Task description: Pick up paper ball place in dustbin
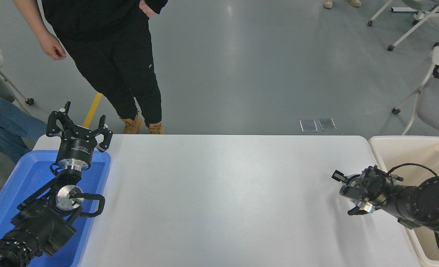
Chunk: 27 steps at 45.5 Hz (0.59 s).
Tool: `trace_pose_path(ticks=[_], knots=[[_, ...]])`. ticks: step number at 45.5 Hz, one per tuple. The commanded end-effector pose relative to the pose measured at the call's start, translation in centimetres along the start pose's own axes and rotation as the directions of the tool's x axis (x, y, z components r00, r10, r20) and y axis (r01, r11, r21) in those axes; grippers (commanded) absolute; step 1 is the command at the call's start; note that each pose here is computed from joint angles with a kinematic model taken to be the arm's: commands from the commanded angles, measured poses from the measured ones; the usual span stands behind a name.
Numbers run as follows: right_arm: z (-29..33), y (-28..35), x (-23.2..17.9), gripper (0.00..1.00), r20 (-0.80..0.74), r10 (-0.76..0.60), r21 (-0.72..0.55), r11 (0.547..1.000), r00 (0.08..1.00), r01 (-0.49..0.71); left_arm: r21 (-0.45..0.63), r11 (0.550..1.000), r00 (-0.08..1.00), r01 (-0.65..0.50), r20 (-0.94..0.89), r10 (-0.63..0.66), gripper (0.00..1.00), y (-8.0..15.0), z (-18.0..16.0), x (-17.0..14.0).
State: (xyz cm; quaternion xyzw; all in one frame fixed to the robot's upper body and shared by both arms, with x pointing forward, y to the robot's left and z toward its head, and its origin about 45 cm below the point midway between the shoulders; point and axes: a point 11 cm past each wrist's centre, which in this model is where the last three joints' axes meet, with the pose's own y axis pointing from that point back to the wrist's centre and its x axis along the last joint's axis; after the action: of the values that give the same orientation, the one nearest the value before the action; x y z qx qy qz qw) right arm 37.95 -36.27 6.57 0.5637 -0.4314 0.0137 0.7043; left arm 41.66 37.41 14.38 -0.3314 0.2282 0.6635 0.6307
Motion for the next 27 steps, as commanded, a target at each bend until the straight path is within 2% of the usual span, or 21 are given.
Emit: trace_pose_path(ticks=[1, 18, 27], knots=[[-2.5, 4.1, 6.1, 0.0, -0.023, -0.041, 0.064, 0.997, 0.999, 0.042, -0.001, 1.0, 1.0, 0.0, 0.001, 0.0, 0.99, 0.0, 0.1, 0.0], [-7.8, 15.4, 17.3, 0.0, -0.15, -0.017, 0.223, 0.974, 0.989, 0.05, -0.001, 1.0, 1.0, 0.0, 0.001, 0.0, 0.99, 0.0, 0.1, 0.0], [-9.5, 20.5, 20.9, 0.0, -0.151, 0.021, 0.296, 0.955, 0.988, 0.025, 0.0, 1.0, 1.0, 0.0, 0.0, 0.0, 0.99, 0.0, 0.0, 0.0]])
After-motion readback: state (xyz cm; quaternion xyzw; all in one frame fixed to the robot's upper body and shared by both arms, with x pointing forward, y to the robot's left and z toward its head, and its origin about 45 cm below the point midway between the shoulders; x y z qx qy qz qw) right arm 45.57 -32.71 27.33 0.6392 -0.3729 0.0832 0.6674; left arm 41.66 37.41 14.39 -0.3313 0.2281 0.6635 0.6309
